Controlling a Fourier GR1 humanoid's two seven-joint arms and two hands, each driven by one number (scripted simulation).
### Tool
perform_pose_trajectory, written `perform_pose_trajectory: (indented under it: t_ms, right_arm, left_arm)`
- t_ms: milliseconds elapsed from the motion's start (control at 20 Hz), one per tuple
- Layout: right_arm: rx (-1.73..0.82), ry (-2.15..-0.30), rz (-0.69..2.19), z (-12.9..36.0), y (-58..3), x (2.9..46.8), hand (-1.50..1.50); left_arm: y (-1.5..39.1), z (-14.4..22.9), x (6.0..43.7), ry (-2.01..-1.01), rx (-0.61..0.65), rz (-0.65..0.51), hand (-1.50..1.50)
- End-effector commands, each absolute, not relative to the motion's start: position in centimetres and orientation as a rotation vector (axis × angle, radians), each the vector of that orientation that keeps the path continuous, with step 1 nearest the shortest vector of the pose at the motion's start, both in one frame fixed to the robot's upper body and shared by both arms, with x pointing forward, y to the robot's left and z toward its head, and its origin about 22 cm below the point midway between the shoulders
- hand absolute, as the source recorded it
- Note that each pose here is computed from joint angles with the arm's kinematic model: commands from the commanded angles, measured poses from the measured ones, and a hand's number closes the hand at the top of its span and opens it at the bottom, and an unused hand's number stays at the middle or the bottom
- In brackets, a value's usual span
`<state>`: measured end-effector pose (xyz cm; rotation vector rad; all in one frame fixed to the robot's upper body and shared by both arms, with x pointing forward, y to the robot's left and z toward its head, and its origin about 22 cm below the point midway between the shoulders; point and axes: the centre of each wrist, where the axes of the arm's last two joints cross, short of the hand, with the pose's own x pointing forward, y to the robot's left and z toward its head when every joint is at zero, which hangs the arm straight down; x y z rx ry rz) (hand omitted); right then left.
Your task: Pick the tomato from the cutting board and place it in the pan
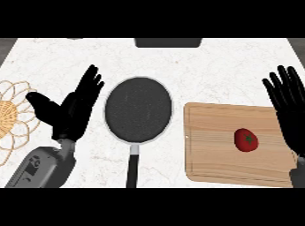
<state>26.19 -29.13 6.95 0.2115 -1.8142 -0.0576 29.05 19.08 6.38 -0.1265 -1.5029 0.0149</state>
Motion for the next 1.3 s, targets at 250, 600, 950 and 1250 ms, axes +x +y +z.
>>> perform_pose_trajectory:
  t_ms: [250, 600, 950, 1250]
  right_arm:
    - [-0.199, -1.711, -0.272, 6.7, -34.4, 28.0, -1.50]
    - [-0.703, -1.206, -0.270, 1.9, -39.4, 18.3, -1.50]
    - [-0.771, -1.074, 0.197, 7.7, -40.9, 18.3, -1.50]
    - [-0.640, -1.013, 0.384, 12.0, -38.8, 23.6, -1.50]
  left_arm:
    - [28.3, 2.4, 25.8, -1.430, 0.361, -0.292, 0.00]
    - [27.9, 0.6, 23.2, -1.366, 0.347, -0.249, 0.00]
    - [29.0, 2.2, 23.4, -1.388, 0.338, -0.250, 0.00]
    - [27.8, 0.7, 22.3, -1.386, 0.328, -0.270, 0.00]
